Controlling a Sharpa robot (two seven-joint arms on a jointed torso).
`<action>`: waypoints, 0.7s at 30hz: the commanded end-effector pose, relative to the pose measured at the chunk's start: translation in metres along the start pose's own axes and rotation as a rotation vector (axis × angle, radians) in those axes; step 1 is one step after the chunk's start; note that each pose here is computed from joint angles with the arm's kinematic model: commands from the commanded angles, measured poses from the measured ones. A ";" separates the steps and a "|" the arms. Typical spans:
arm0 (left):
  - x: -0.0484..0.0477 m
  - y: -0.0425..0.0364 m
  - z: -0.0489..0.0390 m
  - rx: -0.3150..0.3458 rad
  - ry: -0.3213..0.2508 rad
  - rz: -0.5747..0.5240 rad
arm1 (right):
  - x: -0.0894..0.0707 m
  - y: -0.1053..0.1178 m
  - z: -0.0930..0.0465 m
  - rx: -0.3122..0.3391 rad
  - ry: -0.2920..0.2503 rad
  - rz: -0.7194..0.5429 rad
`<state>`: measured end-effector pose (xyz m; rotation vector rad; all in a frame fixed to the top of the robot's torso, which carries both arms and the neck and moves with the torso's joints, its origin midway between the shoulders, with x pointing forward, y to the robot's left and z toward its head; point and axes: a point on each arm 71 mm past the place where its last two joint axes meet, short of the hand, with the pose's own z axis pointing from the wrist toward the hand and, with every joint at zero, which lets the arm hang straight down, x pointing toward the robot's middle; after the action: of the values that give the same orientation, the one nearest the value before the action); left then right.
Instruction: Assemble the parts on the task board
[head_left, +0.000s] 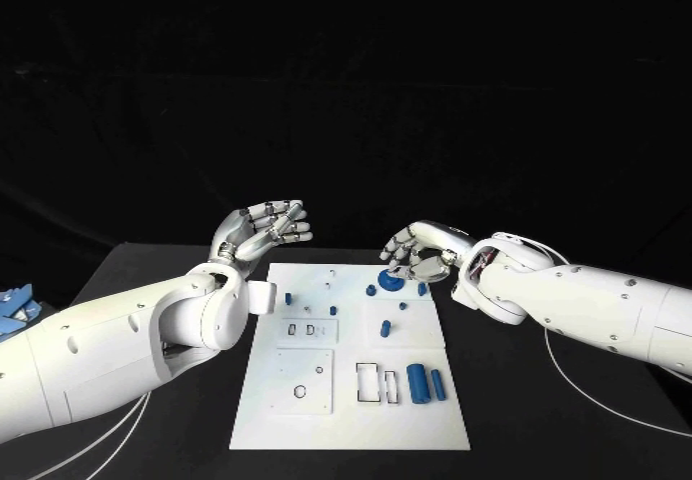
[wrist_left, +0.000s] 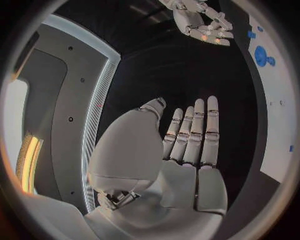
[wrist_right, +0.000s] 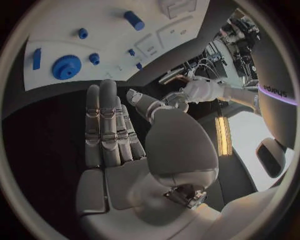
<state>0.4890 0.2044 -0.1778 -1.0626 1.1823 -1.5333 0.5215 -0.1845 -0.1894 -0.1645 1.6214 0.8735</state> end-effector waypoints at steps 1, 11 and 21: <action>0.0039 -0.0052 -0.0014 0.023 0.030 -0.018 | 0.004 -0.001 0.004 0.066 0.049 -0.194; 0.0062 -0.0145 -0.0048 0.036 0.043 -0.030 | 0.006 0.008 0.016 0.088 0.078 -0.305; 0.0085 -0.0230 -0.0046 0.044 0.055 -0.035 | 0.012 0.013 0.025 0.096 0.112 -0.356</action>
<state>0.4802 0.2028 -0.1580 -1.0397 1.1674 -1.5883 0.5299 -0.1555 -0.1912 -0.3835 1.6449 0.5848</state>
